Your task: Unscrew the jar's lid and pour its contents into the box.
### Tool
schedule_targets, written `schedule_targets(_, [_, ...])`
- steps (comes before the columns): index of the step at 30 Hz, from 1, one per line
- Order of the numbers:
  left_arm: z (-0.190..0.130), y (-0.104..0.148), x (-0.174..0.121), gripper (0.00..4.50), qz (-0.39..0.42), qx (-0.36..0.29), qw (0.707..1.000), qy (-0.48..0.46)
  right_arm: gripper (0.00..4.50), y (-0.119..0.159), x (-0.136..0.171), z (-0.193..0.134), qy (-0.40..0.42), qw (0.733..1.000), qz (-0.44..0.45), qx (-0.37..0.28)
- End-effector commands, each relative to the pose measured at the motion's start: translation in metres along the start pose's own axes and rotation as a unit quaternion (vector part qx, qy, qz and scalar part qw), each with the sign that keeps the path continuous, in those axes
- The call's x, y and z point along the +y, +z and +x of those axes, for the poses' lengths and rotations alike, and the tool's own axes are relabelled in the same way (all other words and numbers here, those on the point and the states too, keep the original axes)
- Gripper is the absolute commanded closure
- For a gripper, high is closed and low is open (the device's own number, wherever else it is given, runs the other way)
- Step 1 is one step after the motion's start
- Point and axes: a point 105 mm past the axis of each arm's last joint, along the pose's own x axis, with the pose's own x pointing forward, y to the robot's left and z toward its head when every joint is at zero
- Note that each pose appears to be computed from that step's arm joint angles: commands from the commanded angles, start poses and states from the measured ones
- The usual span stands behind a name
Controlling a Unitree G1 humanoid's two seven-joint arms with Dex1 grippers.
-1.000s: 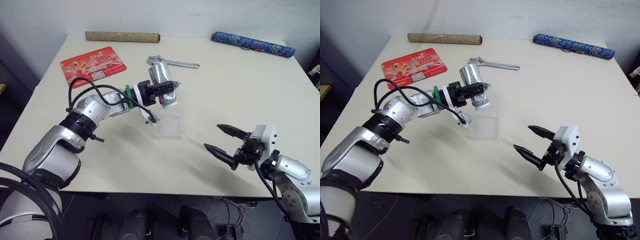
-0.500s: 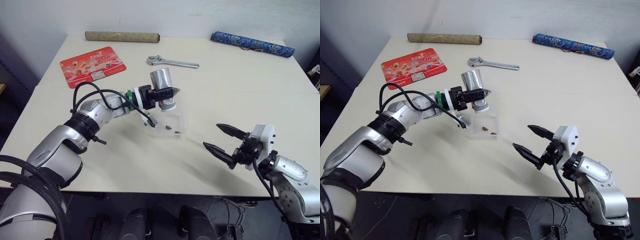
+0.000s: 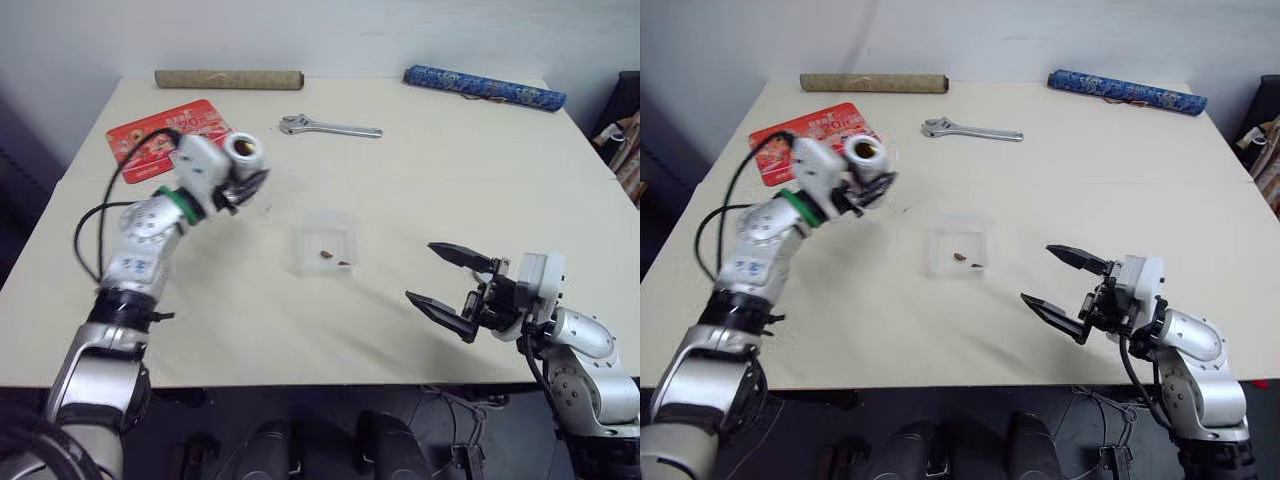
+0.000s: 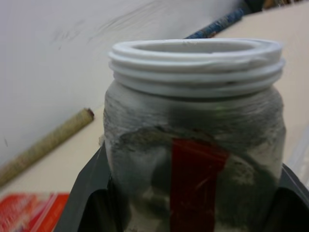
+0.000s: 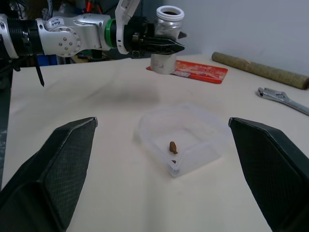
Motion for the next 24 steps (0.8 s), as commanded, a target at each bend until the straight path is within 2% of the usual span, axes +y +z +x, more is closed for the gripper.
schedule_targets(1, [-0.047,-0.006,0.032,2.15,-0.075,-0.003,0.993,0.085,0.03,0.014,0.010,0.005,0.037,0.998,-0.021,-0.050])
schedule_targets(4, [-0.097,-0.030,0.044,2.15,-0.105,0.014,0.982,0.158,0.03,0.015,0.018,0.011,0.058,0.995,-0.038,-0.067])
schedule_targets(6, [-0.117,-0.038,0.046,2.15,-0.109,0.019,0.977,0.185,0.03,0.015,0.021,0.013,0.069,0.994,-0.044,-0.071])
schedule_targets(10, [-0.142,-0.057,0.047,2.15,-0.107,0.035,0.968,0.224,0.03,0.013,0.022,0.015,0.080,0.994,-0.043,-0.067])
schedule_targets(14, [-0.148,-0.072,0.042,2.15,-0.095,0.057,0.965,0.237,0.03,0.013,0.020,0.017,0.080,0.994,-0.044,-0.058])
schedule_targets(20, [-0.157,-0.081,0.035,0.12,-0.115,0.046,0.958,0.257,0.00,0.018,0.017,0.020,0.073,0.995,-0.047,-0.046])
schedule_targets(24, [-0.168,-0.083,0.031,0.02,-0.111,0.057,0.957,0.262,0.00,0.021,0.013,0.016,0.058,0.997,-0.048,-0.031])
